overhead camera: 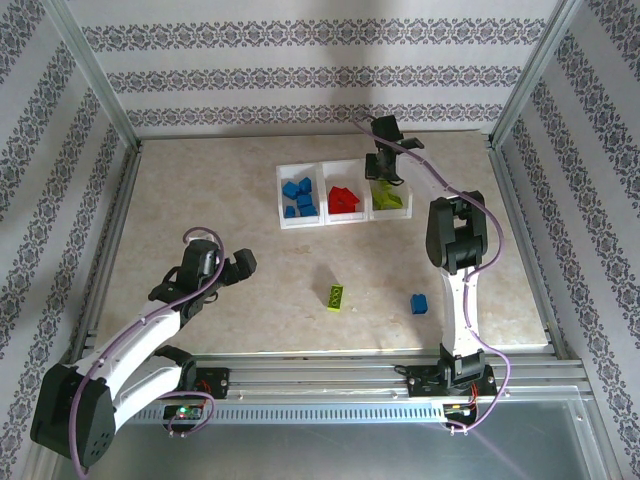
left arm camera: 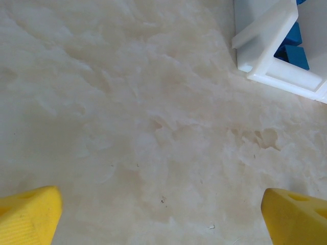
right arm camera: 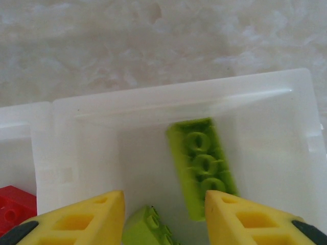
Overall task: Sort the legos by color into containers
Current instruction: Place the lego in the container, then pick up the lego from the bottom-center of the table.
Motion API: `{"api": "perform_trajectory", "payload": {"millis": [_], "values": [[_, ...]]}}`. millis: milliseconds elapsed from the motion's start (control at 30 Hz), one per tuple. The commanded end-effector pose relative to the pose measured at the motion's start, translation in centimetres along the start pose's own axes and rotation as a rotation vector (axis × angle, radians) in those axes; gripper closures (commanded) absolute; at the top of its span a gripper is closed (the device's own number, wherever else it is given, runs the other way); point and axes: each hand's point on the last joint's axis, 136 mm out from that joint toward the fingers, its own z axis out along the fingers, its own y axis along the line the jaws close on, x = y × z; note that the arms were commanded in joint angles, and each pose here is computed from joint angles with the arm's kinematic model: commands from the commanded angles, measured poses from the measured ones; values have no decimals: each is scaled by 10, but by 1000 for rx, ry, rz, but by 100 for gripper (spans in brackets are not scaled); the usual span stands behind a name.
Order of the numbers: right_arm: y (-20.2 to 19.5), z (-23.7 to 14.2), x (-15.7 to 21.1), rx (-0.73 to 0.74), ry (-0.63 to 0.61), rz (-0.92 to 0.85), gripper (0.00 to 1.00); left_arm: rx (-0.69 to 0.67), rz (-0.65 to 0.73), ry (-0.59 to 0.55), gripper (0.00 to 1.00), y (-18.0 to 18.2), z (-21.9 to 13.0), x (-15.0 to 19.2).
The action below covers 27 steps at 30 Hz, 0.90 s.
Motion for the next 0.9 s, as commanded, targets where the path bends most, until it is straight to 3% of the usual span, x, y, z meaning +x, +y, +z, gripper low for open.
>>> {"api": "perform_trajectory", "payload": {"millis": [0, 433, 867], "values": [[-6, -19, -10, 11, -27, 2, 53, -10, -12, -16, 0, 0, -5, -8], [-6, -69, 14, 20, -44, 25, 51, -8, -15, -17, 0, 0, -5, -8], [34, -119, 112, 8, 7, -68, 47, -8, -1, -26, 0, -1, -6, -11]]}}
